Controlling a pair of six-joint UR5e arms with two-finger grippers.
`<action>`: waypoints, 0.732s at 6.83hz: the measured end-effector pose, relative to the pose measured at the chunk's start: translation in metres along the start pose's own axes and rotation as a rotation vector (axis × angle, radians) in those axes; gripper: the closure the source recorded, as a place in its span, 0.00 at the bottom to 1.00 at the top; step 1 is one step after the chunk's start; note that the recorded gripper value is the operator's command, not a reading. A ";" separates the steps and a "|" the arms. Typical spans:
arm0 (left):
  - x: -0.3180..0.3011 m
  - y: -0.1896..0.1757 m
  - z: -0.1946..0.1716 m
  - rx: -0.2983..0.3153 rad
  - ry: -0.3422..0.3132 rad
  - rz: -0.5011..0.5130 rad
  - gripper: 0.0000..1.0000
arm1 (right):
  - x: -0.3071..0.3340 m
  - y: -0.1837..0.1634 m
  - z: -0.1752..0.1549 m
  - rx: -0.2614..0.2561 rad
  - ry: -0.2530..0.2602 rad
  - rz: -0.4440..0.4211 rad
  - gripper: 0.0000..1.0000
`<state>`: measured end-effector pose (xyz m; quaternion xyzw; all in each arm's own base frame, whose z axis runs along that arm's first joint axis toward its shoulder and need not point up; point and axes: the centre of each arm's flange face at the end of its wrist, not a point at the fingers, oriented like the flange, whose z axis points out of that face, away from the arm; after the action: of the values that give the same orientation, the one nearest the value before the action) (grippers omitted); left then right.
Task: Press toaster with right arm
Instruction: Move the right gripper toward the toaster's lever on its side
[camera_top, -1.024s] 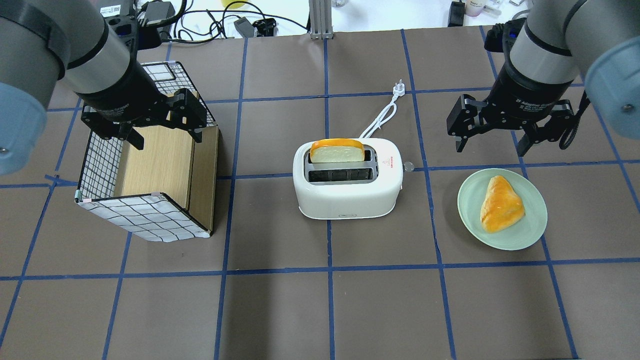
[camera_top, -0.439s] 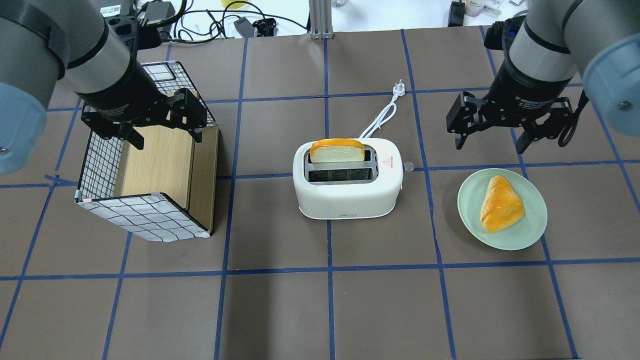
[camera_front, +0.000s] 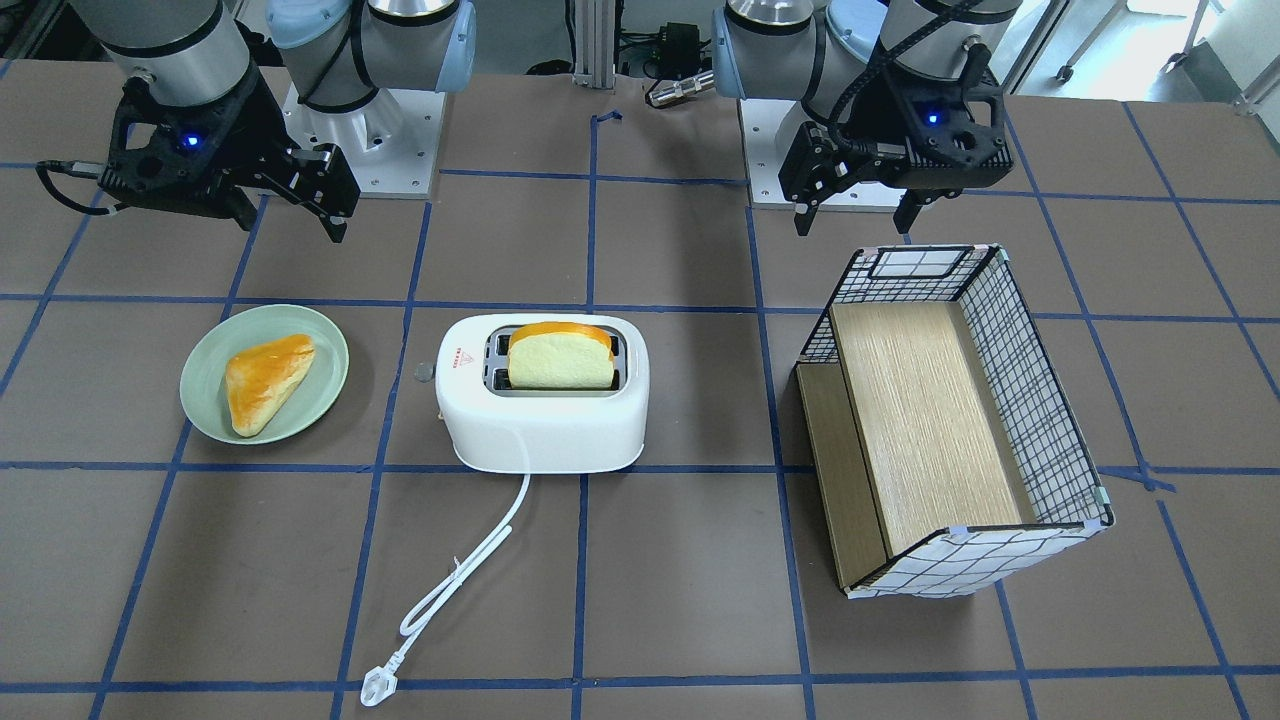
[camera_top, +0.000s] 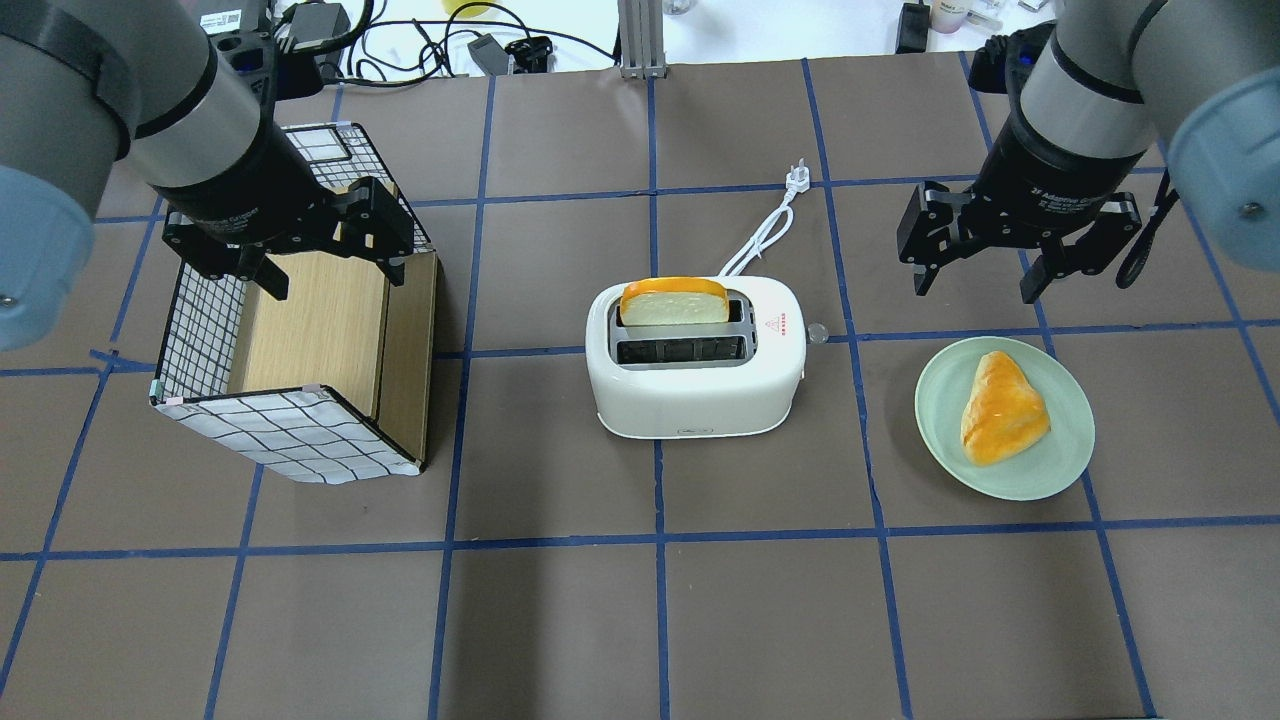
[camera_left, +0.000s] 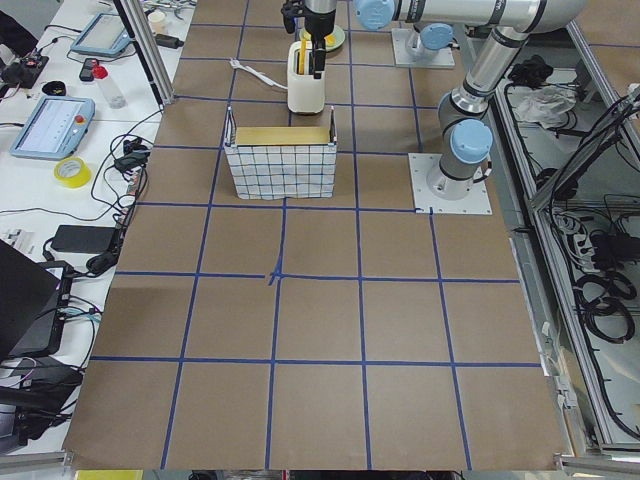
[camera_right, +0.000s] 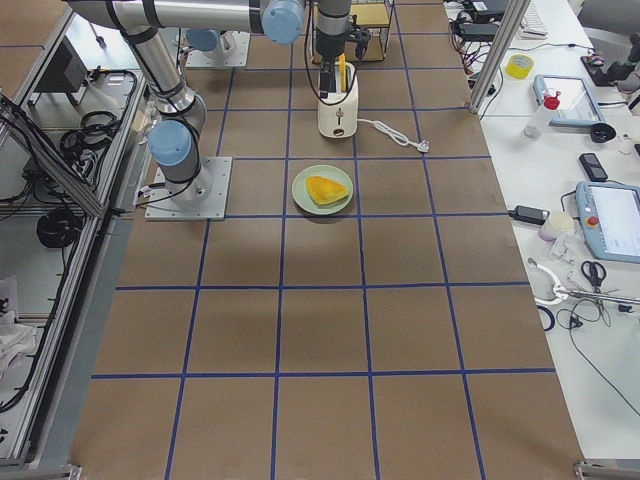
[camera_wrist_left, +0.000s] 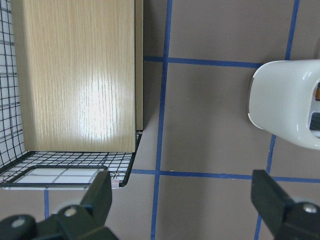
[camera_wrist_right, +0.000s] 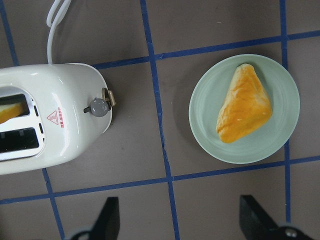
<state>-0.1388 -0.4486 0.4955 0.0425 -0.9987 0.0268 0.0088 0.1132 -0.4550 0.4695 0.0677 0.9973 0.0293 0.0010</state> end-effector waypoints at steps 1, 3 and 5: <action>0.000 0.000 0.000 0.000 0.000 0.000 0.00 | 0.000 0.000 0.001 -0.002 -0.004 -0.008 1.00; 0.000 0.000 0.000 0.000 0.000 0.000 0.00 | -0.003 -0.002 0.005 -0.003 -0.035 -0.049 1.00; 0.000 0.000 0.000 0.000 0.000 0.000 0.00 | -0.007 -0.008 0.009 0.017 -0.077 -0.071 1.00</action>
<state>-0.1388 -0.4486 0.4955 0.0425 -0.9987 0.0268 0.0088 0.1196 -0.4632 0.4597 0.0331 0.9985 0.0184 0.0397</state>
